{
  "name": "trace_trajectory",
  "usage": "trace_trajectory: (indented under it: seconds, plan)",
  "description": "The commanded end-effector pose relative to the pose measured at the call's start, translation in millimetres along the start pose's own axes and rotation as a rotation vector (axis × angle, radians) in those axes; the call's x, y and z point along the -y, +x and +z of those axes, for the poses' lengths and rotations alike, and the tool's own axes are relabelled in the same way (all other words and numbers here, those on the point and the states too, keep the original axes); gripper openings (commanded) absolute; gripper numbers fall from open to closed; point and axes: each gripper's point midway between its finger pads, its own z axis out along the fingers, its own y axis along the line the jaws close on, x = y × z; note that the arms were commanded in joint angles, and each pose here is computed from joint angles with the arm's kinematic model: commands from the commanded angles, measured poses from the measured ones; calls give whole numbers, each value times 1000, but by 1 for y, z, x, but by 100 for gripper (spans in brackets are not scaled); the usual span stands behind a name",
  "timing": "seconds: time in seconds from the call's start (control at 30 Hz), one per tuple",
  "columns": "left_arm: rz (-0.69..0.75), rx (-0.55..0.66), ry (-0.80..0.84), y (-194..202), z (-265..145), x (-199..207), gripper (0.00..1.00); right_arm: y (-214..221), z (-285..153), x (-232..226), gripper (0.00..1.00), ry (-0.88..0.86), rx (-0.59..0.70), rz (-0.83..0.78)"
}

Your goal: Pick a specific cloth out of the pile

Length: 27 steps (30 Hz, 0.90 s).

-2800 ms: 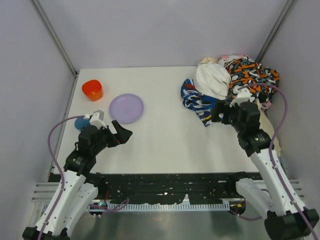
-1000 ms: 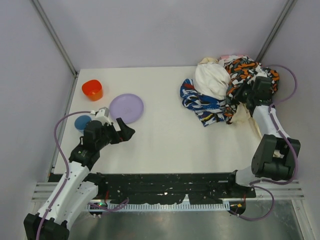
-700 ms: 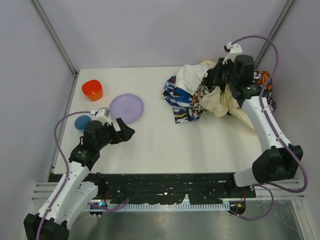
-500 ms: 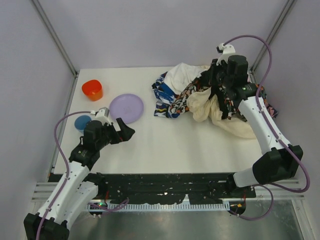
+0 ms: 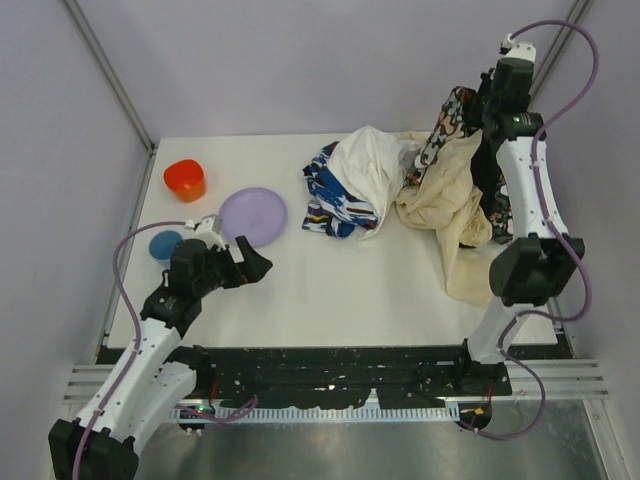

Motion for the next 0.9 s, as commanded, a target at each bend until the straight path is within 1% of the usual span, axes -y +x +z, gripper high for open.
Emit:
trace_trajectory:
  seconds: [0.0,0.03,0.07,0.1,0.13,0.2,0.23,0.27,0.3,0.37,0.4,0.43,0.47,0.5,0.53,0.57,0.6,0.63,0.67,0.7,0.73,0.77,0.8,0.83,0.87]
  plan:
    - [10,24,38,-8,4,8,100,59,87,-4,11,34,-194,32]
    - [7,22,30,-7,5,6,100,104,115,-7,10,42,-302,29]
    - [8,18,25,-6,5,5,100,98,124,-16,11,13,-290,64]
    - [8,12,20,-5,6,4,100,143,144,-16,10,20,-388,61]
    - [8,11,16,-6,6,3,100,152,151,-26,10,-10,-410,93]
    - [7,5,12,-6,7,3,100,189,163,-36,11,-52,-482,112]
    - [9,3,16,-6,7,4,99,194,166,-40,16,-68,-486,113]
    - [5,-1,19,-5,8,5,100,197,163,-46,24,-106,-499,110]
    - [5,-2,31,-6,8,7,100,193,159,-47,27,-116,-495,99]
    - [1,3,66,-9,10,15,99,170,146,-48,41,-140,-470,70]
    - [-4,5,86,-11,11,19,100,141,133,-47,51,-152,-419,44]
    - [-6,11,110,-14,13,26,100,132,123,-44,59,-144,-412,25]
    - [5,32,149,-21,16,36,100,100,104,-41,74,-148,-357,-1]
    - [21,54,190,-28,18,50,100,96,93,-37,80,-145,-358,-24]
    - [39,61,216,-32,23,60,100,66,70,-29,99,-118,-295,-40]
    - [68,71,246,-39,30,75,100,67,58,-23,95,-102,-300,-54]
    - [97,79,276,-46,37,89,100,43,32,-21,95,-106,-246,-51]
    - [125,59,308,-50,47,105,100,60,23,-13,95,-86,-279,-59]
    - [158,54,348,-58,55,123,100,38,-7,-9,95,-85,-220,-49]
    - [171,27,356,-60,73,131,100,71,-8,-1,95,-53,-279,-50]
    - [171,-2,354,-64,90,139,100,56,-30,4,95,-47,-214,-34]
    - [162,-67,346,-59,114,140,100,89,-34,14,95,-11,-274,-34]
    - [159,-113,344,-60,133,145,100,82,-51,19,95,-4,-223,-24]
    - [144,-155,322,-60,152,145,100,117,-54,33,95,45,-287,-26]
    - [132,-175,299,-61,169,146,100,113,-64,39,95,64,-250,-8]
